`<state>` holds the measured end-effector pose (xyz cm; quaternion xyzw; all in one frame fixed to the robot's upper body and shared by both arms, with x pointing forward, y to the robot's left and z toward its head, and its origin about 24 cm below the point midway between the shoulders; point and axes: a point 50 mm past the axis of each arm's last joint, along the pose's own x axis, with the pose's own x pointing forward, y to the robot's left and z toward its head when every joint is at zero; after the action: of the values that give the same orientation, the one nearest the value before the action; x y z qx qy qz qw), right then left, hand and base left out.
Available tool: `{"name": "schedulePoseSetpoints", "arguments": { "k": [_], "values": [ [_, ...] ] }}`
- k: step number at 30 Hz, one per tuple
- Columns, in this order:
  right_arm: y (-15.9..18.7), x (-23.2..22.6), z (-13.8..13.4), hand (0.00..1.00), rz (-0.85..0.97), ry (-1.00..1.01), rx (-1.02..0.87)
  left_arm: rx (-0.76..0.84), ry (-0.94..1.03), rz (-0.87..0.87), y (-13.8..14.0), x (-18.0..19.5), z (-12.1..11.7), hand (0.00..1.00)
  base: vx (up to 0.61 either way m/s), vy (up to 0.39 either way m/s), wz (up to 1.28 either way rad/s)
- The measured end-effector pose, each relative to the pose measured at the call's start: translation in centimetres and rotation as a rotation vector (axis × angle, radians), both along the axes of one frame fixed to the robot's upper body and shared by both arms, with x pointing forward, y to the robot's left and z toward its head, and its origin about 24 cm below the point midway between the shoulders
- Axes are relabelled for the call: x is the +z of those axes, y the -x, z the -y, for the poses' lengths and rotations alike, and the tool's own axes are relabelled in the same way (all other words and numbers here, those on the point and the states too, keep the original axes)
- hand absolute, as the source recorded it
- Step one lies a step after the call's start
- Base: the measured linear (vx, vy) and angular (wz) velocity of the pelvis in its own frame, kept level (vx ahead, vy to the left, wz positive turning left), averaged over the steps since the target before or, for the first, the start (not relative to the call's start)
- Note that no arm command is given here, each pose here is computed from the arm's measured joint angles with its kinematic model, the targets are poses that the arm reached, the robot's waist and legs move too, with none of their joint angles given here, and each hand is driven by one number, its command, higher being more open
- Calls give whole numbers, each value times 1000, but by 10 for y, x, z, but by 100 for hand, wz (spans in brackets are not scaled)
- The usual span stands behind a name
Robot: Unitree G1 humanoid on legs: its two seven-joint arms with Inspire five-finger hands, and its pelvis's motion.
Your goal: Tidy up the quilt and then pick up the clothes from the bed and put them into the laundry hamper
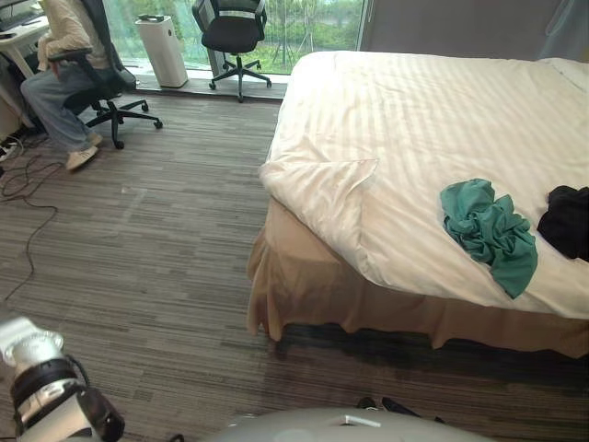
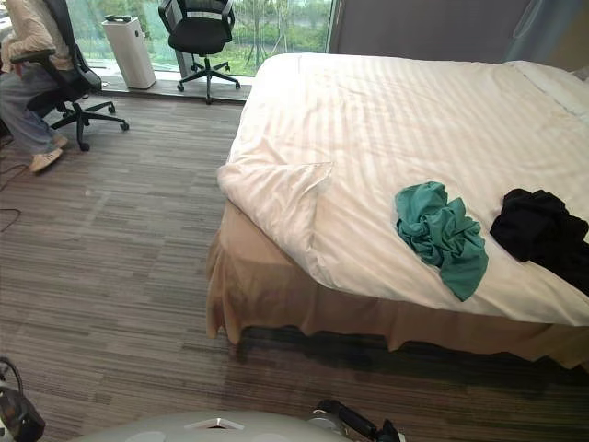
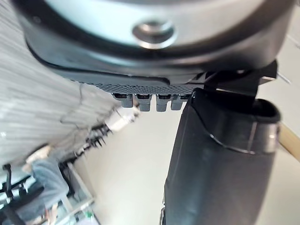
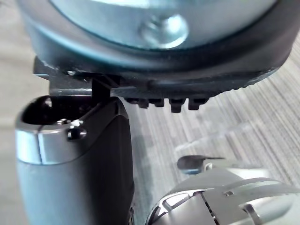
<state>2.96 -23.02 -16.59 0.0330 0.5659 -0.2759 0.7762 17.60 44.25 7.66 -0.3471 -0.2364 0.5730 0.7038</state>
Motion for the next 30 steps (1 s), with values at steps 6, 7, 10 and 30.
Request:
{"name": "schedulePoseSetpoints", "arguments": {
  "k": [6, 7, 10, 30],
  "values": [
    [-3, 1, 3, 100, 29, -5, -1, -84, -193, -204, -23, 17, 19, 100, 33, 24, -16],
    [-2, 1, 2, 100, 29, -11, 0, -114, -263, -255, -30, 23, 25, 100, 11, 22, -30],
    [0, 1, 0, 100, 33, -22, 1, -199, -487, -399, -52, 42, 49, 100, 0, 28, -23],
    [-16, 9, 8, 100, 152, 20, 33, -630, -1269, -794, -180, 84, 175, 100, -18, -10, -17]
  ]
}}
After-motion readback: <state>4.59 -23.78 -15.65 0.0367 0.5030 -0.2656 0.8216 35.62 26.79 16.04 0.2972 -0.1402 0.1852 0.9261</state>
